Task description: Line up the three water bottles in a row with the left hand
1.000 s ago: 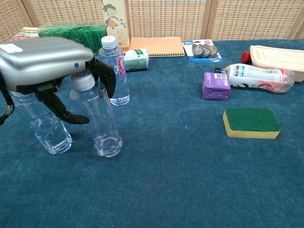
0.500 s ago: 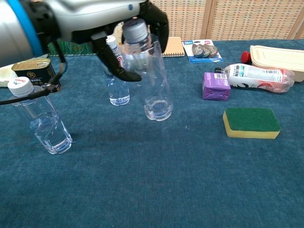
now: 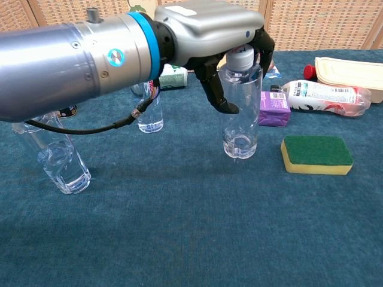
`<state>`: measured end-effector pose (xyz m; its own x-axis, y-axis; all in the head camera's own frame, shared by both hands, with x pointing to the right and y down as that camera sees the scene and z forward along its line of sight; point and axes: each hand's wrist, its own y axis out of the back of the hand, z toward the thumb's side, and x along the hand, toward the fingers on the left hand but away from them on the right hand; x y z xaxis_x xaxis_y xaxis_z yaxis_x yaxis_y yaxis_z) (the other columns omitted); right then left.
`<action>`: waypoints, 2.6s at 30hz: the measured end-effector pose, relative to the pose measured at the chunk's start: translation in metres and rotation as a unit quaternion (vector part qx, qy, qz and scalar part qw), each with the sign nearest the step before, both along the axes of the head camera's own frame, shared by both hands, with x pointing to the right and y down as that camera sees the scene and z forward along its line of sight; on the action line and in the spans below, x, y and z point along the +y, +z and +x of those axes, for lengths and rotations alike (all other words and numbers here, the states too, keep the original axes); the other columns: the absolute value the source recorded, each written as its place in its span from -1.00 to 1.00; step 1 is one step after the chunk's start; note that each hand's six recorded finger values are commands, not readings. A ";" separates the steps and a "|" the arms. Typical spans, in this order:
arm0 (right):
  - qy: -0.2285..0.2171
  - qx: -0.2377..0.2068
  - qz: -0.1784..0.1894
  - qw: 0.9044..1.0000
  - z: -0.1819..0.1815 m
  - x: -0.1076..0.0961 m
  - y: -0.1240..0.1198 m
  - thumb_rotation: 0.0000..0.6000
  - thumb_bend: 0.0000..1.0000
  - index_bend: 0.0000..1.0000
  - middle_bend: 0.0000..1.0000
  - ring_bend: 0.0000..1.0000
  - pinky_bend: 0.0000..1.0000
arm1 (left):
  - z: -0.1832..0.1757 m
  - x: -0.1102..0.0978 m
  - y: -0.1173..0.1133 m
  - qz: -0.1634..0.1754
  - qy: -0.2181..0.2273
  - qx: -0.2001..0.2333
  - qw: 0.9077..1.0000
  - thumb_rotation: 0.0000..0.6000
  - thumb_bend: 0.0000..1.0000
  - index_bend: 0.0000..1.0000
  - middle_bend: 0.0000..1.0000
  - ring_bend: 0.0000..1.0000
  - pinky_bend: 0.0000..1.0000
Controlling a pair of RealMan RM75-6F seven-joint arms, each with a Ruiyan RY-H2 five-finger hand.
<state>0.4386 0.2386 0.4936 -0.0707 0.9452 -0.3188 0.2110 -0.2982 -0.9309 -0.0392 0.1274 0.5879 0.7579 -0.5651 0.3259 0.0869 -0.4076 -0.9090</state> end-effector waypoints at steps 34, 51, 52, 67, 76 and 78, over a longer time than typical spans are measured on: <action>0.000 -0.009 -0.006 1.000 0.001 0.000 -0.001 1.00 -1.00 -0.92 -1.00 -1.00 -0.96 | 0.009 0.004 0.032 -0.038 -0.026 -0.062 0.997 1.00 -0.50 -1.00 -0.85 -0.78 -0.32; -0.005 -0.006 -0.012 1.000 -0.004 0.002 0.001 1.00 -1.00 -0.92 -1.00 -1.00 -0.96 | -0.052 -0.032 -0.033 -0.030 -0.093 -0.002 0.995 1.00 -0.58 -1.00 -1.00 -0.98 -0.57; -0.005 -0.006 -0.012 1.000 -0.004 0.002 0.001 1.00 -1.00 -0.92 -1.00 -1.00 -0.96 | -0.059 -0.037 -0.039 -0.026 -0.101 0.004 0.995 1.00 -0.58 -1.00 -1.00 -0.99 -0.57; -0.017 -0.009 -0.020 1.000 -0.013 0.003 0.005 1.00 -1.00 -0.92 -1.00 -1.00 -0.96 | -0.167 -0.067 -0.054 -0.092 -0.198 0.055 0.974 1.00 -0.68 -1.00 -1.00 -1.00 -0.59; -0.016 -0.009 -0.026 0.999 -0.013 0.003 0.008 1.00 -1.00 -0.92 -1.00 -1.00 -0.96 | -0.229 -0.051 -0.022 -0.163 -0.233 0.084 0.955 1.00 -0.68 -1.00 -1.00 -1.00 -0.59; -0.016 -0.010 -0.026 0.999 -0.013 0.003 0.008 1.00 -1.00 -0.92 -1.00 -1.00 -0.96 | -0.246 -0.044 -0.016 -0.170 -0.237 0.086 0.953 1.00 -0.68 -1.00 -1.00 -1.00 -0.59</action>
